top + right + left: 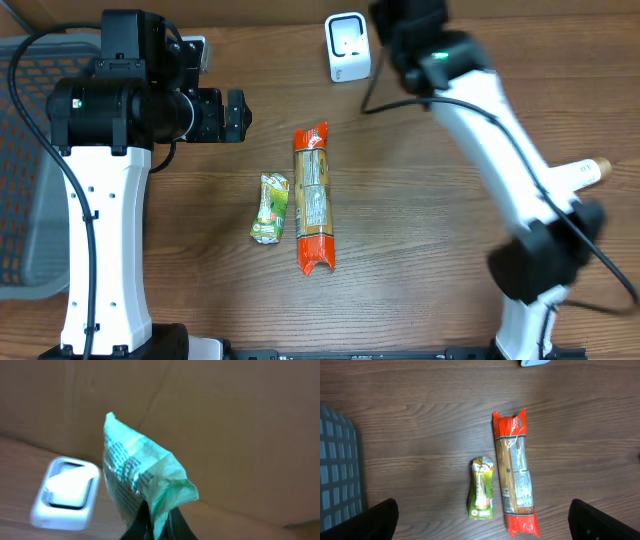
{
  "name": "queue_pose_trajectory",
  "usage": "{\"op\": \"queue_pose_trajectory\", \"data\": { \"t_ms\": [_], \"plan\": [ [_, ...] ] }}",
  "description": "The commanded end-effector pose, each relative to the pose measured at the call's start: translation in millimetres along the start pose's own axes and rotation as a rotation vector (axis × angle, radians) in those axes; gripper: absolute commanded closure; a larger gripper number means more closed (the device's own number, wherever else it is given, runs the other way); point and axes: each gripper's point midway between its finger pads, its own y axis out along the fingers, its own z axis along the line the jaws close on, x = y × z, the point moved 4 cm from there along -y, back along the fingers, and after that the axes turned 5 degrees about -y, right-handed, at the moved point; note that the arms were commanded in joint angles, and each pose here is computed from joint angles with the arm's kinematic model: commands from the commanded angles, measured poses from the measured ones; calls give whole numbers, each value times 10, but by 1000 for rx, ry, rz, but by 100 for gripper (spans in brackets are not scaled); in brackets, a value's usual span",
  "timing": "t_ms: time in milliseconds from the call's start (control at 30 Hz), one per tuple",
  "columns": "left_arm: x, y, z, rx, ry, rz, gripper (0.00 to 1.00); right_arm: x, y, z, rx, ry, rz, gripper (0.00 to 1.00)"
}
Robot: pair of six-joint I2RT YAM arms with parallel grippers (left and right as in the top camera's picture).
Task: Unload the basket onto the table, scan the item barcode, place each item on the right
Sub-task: 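Hold the teal pack's barcode in front of the scanner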
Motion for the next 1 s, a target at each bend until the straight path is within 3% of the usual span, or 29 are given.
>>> {"op": "queue_pose_trajectory", "data": {
  "t_ms": [0, 367, 967],
  "plan": [
    [11, -4, 14, 4, 20, -6, 0, 9, 139, 61, -116, -301, 13, 96],
    [11, -4, 14, 4, 20, -6, 1, -252, 873, 738, -118, -722, -28, 96],
    [11, -4, 14, 4, 20, -6, 1, -397, 894, 1086, -51, -807, -7, 96]
  ]
}}
